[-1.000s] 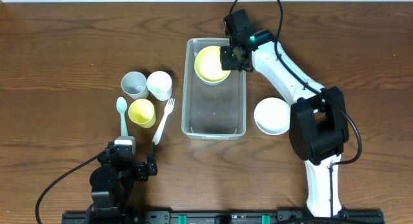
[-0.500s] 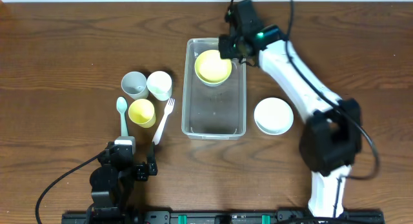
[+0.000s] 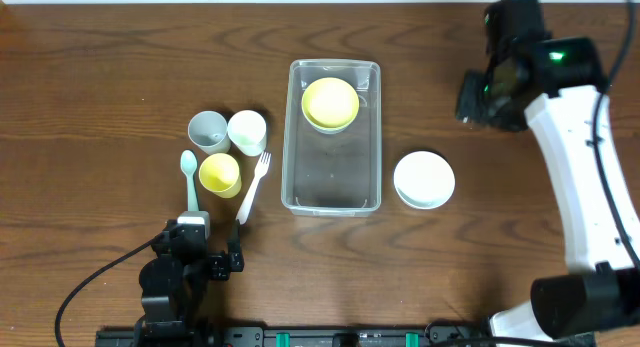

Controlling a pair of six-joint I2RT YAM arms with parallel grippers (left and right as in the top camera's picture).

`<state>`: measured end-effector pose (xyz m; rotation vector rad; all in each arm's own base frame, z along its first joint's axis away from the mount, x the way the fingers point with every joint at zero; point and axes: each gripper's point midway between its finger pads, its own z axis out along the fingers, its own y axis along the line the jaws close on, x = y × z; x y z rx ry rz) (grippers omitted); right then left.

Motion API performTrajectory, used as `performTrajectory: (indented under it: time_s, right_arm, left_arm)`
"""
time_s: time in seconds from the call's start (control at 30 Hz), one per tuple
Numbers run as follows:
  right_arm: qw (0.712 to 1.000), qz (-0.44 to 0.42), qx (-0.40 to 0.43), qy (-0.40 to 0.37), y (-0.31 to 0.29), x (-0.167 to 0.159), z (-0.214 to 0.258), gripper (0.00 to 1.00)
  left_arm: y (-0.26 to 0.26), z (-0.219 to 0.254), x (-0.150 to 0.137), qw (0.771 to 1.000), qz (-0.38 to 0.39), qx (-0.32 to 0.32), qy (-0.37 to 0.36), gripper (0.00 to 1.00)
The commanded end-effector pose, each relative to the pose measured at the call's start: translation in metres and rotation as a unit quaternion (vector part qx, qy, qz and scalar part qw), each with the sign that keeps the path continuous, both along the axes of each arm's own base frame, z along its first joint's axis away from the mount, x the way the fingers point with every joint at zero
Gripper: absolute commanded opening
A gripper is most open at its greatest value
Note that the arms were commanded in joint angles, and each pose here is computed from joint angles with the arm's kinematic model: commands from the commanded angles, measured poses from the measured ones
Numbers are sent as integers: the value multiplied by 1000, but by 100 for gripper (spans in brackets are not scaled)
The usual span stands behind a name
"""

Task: Pack container
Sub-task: 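Grasp the white bowl with the right gripper and lift it, then lower the white bowl onto the stacked bowls and release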

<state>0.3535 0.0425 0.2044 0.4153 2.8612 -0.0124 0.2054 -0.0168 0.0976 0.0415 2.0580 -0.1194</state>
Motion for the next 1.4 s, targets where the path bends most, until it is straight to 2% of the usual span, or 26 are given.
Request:
performTrajectory:
  time_s: [0.0, 0.17, 0.23, 0.43, 0.47, 0.53, 0.6, 0.63, 0.83, 1.03, 1.17, 1.27, 1.37]
  right_arm:
    - [997, -17, -17, 73, -8, -19, -49, 52]
    - [994, -24, -13, 108, -8, -38, -112, 49]
    - [993, -23, -7, 113, -7, -43, -131, 45]
    - [992, -35, -1, 117, -7, -59, -173, 43]
    - [992, -41, 3, 118, -6, -62, -179, 40]
    - [993, -40, 18, 113, -2, -62, -187, 22]
    - [994, -39, 22, 100, 0, -56, -187, 9]
    - [995, -39, 24, 91, 0, -52, -185, 2]
    - [999, -27, 32, 13, 5, -14, -136, 1]
    - [989, 12, 53, -137, 20, 33, -20, 1]
    - [974, 50, 74, -208, 54, 50, 39, 1]
    - [966, 72, 95, -228, 89, 58, 45, 1]
    - [967, 69, 118, -213, 122, 69, 21, 1]
  left_arm:
    - [1, -4, 0, 1000, 0, 6, 1, 98]
    - [1, -4, 0, 1000, 0, 6, 1, 98]
    - [1, -4, 0, 1000, 0, 6, 1, 98]
    - [1, -4, 0, 1000, 0, 6, 1, 98]
    - [1, -4, 0, 1000, 0, 6, 1, 98]
    - [1, -4, 0, 1000, 0, 6, 1, 98]
    - [1, -4, 0, 1000, 0, 6, 1, 98]
    - [1, -4, 0, 1000, 0, 6, 1, 98]
    - [1, -4, 0, 1000, 0, 6, 1, 98]
    - [1, -4, 0, 1000, 0, 6, 1, 98]
    - [1, -4, 0, 1000, 0, 6, 1, 98]
    - [1, -4, 0, 1000, 0, 6, 1, 98]
    - [1, -4, 0, 1000, 0, 6, 1, 98]
